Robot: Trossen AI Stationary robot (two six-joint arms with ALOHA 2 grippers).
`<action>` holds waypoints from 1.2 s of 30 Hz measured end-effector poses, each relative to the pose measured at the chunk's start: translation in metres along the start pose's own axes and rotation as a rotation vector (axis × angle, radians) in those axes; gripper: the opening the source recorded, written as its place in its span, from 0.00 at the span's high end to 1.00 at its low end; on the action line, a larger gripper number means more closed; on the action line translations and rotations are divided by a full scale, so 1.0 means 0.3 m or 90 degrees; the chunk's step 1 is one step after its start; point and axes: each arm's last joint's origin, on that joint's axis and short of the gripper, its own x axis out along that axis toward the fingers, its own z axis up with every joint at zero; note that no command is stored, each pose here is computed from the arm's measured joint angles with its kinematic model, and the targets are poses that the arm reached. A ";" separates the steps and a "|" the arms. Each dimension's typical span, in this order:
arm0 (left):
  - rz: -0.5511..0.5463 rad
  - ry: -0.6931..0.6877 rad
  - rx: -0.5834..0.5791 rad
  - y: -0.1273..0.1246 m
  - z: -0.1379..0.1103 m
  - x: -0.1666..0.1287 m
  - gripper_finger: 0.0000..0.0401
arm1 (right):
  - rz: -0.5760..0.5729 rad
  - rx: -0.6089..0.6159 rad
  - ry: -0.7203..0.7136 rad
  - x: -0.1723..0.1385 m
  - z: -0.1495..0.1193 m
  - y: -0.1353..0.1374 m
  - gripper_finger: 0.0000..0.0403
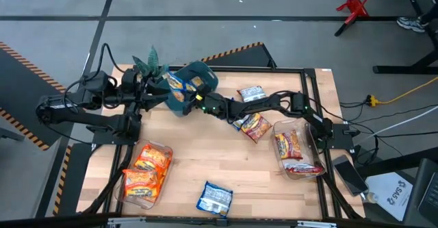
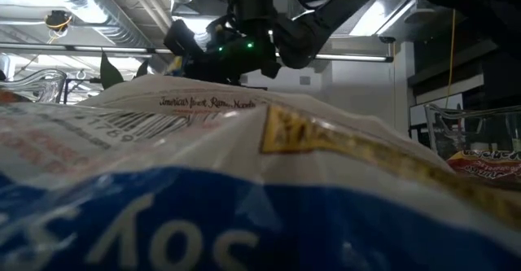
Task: Sort Maruchan noodles
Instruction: Put the blue noodle pack into the blue bin
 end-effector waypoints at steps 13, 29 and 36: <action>0.000 0.000 0.000 0.000 0.000 0.000 0.64 | -0.028 0.019 0.019 0.008 -0.036 -0.019 1.00; 0.000 -0.001 0.004 0.000 0.000 0.000 0.64 | -0.005 0.048 0.089 0.058 -0.115 -0.047 0.87; 0.000 0.000 0.004 0.000 0.000 0.000 0.64 | -0.014 0.018 0.190 0.057 -0.118 -0.078 0.62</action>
